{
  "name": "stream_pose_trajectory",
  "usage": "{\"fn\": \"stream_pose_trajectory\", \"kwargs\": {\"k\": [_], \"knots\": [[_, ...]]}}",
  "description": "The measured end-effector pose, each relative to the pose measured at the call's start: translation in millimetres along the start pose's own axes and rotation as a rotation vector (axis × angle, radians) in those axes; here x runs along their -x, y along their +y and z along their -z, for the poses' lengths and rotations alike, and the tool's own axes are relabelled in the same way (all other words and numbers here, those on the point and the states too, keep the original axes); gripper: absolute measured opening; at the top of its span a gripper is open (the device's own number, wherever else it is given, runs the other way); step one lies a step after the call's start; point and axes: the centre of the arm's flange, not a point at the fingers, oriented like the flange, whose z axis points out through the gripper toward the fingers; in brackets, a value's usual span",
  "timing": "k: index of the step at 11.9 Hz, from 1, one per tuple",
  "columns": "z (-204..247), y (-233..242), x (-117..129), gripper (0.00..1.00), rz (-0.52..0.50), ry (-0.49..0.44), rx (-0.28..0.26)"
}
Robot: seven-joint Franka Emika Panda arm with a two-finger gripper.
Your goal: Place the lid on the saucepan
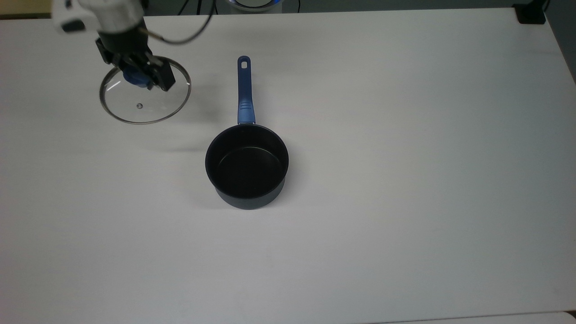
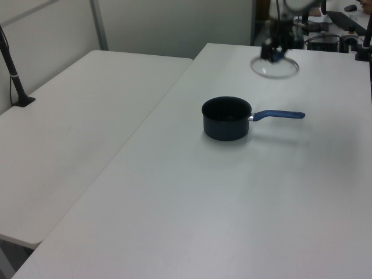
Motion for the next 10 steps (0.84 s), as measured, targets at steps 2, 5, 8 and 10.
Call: {"fn": "stream_pose_trajectory", "kwargs": {"k": [2,5,8,10], "knots": [[43.4,-41.6,-8.6,0.44,0.042,0.056,-0.079],[18.2,-126.4,-13.0,0.44,0.108,0.029,-0.097],[-36.5,-186.7,-7.6,0.44,0.180,-0.032,-0.071],[-57.6,-203.4,-0.9,0.44,0.212,-0.055,-0.048]]}}
